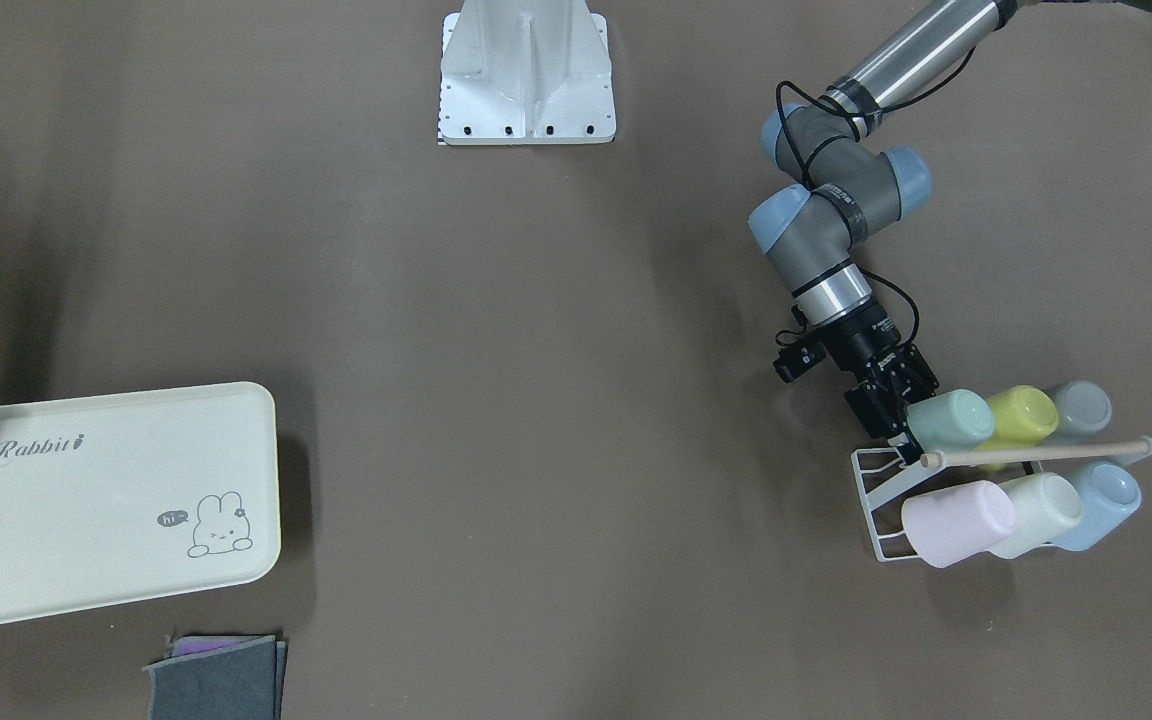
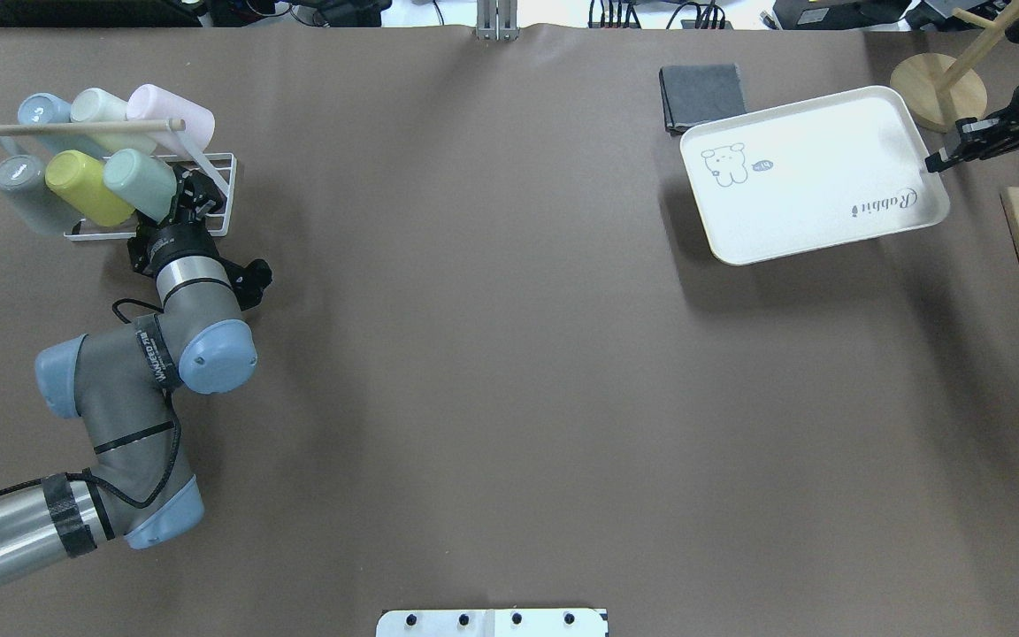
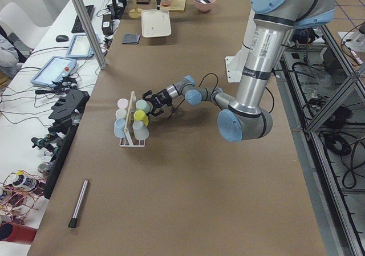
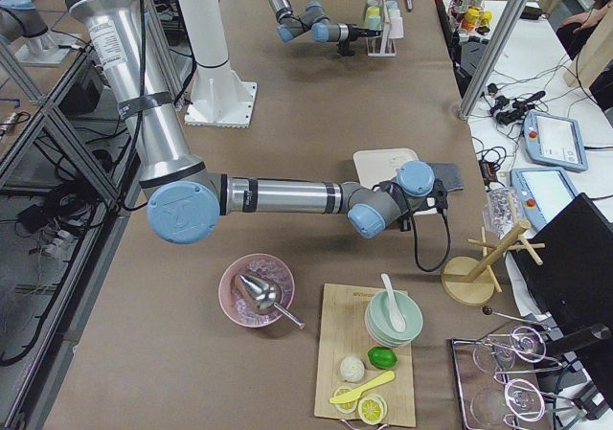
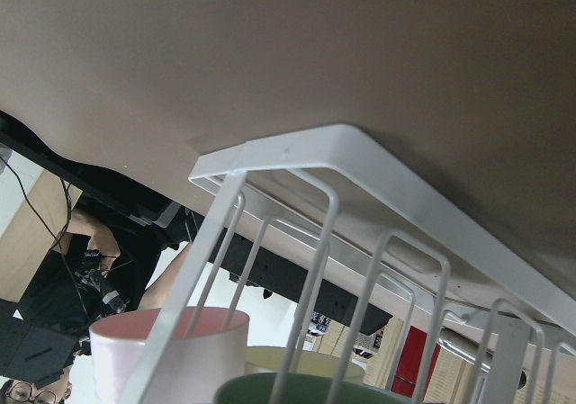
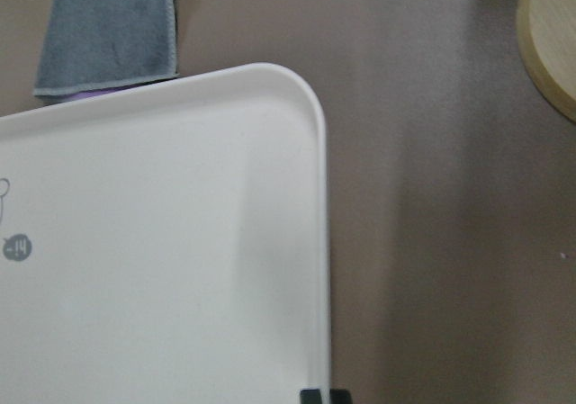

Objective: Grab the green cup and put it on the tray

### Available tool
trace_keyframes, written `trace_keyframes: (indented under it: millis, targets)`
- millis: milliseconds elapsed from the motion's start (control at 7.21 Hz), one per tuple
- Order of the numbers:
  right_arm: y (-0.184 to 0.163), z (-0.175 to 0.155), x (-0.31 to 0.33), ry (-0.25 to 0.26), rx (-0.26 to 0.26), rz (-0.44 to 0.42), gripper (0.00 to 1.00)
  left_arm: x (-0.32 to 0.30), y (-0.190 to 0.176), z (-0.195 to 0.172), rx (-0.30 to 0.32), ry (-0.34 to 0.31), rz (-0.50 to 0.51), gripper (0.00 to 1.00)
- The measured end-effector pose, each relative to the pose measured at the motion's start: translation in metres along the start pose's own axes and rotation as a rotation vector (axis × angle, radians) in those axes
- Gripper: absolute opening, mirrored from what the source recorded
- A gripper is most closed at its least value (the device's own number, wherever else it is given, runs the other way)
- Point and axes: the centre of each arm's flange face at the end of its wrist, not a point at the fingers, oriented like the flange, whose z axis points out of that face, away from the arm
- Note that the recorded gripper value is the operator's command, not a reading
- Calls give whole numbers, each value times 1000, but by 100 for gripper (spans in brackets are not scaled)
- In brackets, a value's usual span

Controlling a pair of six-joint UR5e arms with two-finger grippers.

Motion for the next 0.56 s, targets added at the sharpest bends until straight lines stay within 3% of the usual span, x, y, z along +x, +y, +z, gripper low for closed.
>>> trace_keyframes:
  millis: [278, 555]
  targets:
    - [-13, -2, -55, -45, 10, -7, 0, -5, 2, -3, 3, -6, 16, 81]
    - [-3, 20, -144, -88, -3, 52, 0, -8, 5, -5, 4, -10, 16, 81]
